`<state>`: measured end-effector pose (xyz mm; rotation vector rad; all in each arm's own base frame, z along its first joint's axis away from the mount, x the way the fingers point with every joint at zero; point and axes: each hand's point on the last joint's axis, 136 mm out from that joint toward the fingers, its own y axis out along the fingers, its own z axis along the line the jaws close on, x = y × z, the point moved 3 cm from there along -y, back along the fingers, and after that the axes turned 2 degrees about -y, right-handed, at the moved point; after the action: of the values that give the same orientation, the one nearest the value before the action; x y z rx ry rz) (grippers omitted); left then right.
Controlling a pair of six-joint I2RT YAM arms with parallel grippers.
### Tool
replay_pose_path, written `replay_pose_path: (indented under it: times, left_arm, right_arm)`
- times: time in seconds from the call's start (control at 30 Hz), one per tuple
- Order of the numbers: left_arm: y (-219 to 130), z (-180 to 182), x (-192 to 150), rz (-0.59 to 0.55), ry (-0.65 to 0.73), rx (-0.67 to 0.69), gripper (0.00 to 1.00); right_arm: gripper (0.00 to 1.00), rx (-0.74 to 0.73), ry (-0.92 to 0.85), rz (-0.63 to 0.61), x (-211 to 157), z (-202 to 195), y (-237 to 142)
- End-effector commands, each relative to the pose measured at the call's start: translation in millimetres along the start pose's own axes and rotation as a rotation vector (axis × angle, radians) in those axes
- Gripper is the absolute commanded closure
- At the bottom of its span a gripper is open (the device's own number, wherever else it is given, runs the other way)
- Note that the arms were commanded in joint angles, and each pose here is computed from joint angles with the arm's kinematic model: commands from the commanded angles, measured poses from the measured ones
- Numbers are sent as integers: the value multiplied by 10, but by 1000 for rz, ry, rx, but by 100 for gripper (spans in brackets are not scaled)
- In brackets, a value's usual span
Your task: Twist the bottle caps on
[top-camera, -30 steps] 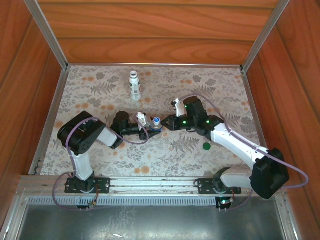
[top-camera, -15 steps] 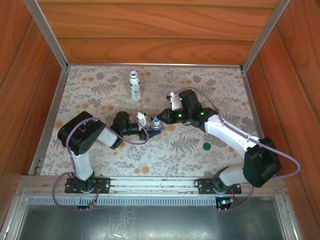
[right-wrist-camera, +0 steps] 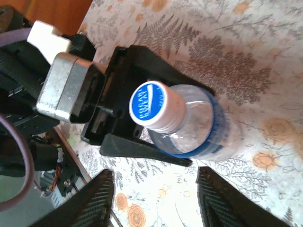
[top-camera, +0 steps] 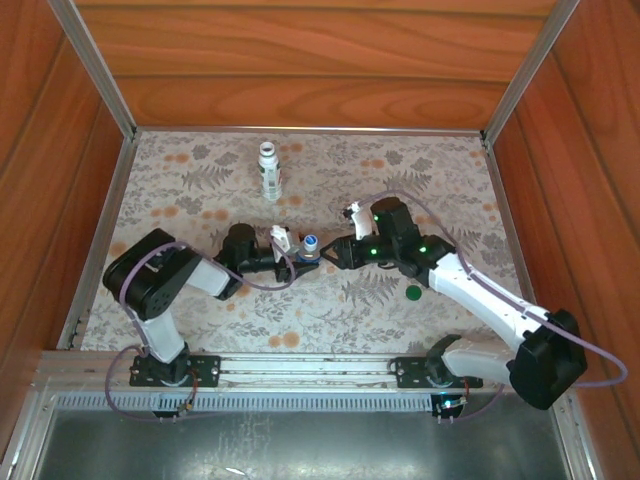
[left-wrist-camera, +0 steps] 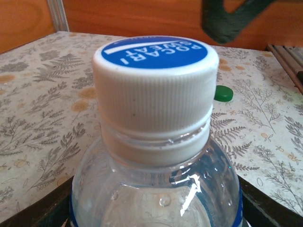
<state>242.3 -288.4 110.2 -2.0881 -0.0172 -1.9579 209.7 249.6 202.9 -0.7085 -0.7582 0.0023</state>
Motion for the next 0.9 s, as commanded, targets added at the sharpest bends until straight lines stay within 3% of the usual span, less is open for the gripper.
replay_pose_path:
  times: [0.0,0.13,0.3,0.53,0.87]
  left_arm:
    - [-48,-91,67,26,35,-13,35]
    - [-85,-168,199,17,51,-46,35]
    - [-121,-227,283,5,60,-71,35]
    - [-153,-266,316,8,67,-82,35]
    - [-193,-290,366,-1,82,-79,35]
  right_arm:
    - [38,-57,-242,13,74,56,-176]
    - [25,-68,-530,44,136,208,-313]
    - [24,-45,-725,110,291,359,-330]
    - [27,6,-843,248,377,534,-108]
    - [42,-8,-820,311,431,488,147]
